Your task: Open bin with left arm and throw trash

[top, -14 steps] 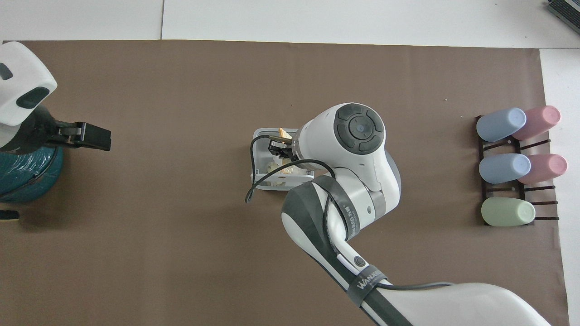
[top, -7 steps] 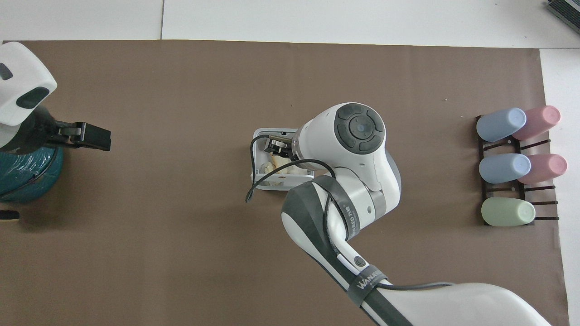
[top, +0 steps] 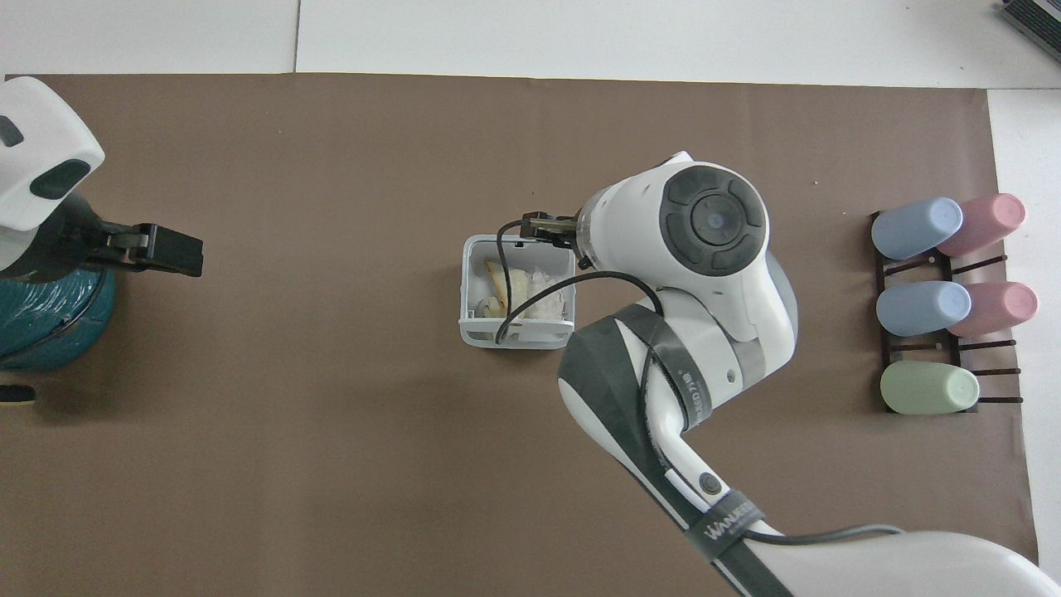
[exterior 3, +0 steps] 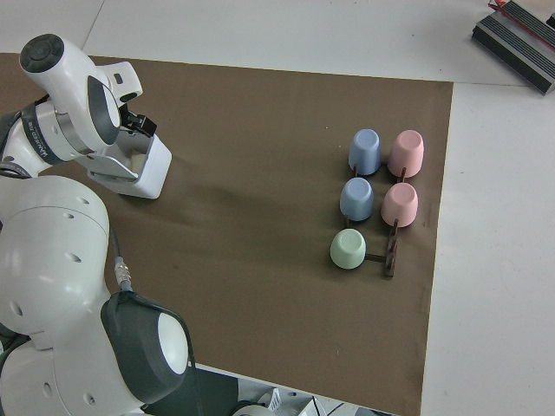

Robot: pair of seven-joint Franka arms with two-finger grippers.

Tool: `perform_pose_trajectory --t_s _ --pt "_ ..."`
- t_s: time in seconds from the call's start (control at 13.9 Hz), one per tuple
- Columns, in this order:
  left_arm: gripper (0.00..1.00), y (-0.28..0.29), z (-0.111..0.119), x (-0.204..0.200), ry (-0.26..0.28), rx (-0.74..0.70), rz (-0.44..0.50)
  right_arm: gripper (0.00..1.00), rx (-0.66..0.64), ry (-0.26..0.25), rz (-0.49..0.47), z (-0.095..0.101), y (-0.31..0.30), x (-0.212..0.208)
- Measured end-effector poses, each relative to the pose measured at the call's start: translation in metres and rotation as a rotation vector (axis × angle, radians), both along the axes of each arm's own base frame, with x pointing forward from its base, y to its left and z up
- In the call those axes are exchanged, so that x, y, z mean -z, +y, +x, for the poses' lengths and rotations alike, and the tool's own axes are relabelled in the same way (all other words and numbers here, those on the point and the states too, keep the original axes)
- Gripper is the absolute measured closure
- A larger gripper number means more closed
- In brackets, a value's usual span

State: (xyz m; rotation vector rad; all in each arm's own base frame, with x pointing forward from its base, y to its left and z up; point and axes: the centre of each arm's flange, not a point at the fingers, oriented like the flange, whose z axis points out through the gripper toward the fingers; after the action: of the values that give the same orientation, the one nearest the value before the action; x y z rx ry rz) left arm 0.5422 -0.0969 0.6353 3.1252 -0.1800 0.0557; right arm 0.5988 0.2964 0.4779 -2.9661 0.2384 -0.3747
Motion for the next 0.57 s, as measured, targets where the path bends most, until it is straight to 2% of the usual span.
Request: perform_pose_trajectory --t_s 0.14,0.22,0.36,0.57 --pt "0.00 0.000 0.000 0.000 0.000 0.000 0.000 0.00 0.008 -0.060 -0.045 0.015 -0.051 -0.027" --pt "0.00 0.000 0.000 0.000 0.000 0.000 0.000 0.00 0.013 -0.071 -0.061 0.021 -0.078 -0.039" --pt "0.00 0.000 0.000 0.000 0.001 0.000 0.000 0.00 0.034 -0.059 -0.093 0.024 -0.128 -0.058" --pt "0.00 0.000 0.000 0.000 0.001 0.000 0.000 0.00 0.053 -0.017 -0.137 0.012 -0.182 -0.089"
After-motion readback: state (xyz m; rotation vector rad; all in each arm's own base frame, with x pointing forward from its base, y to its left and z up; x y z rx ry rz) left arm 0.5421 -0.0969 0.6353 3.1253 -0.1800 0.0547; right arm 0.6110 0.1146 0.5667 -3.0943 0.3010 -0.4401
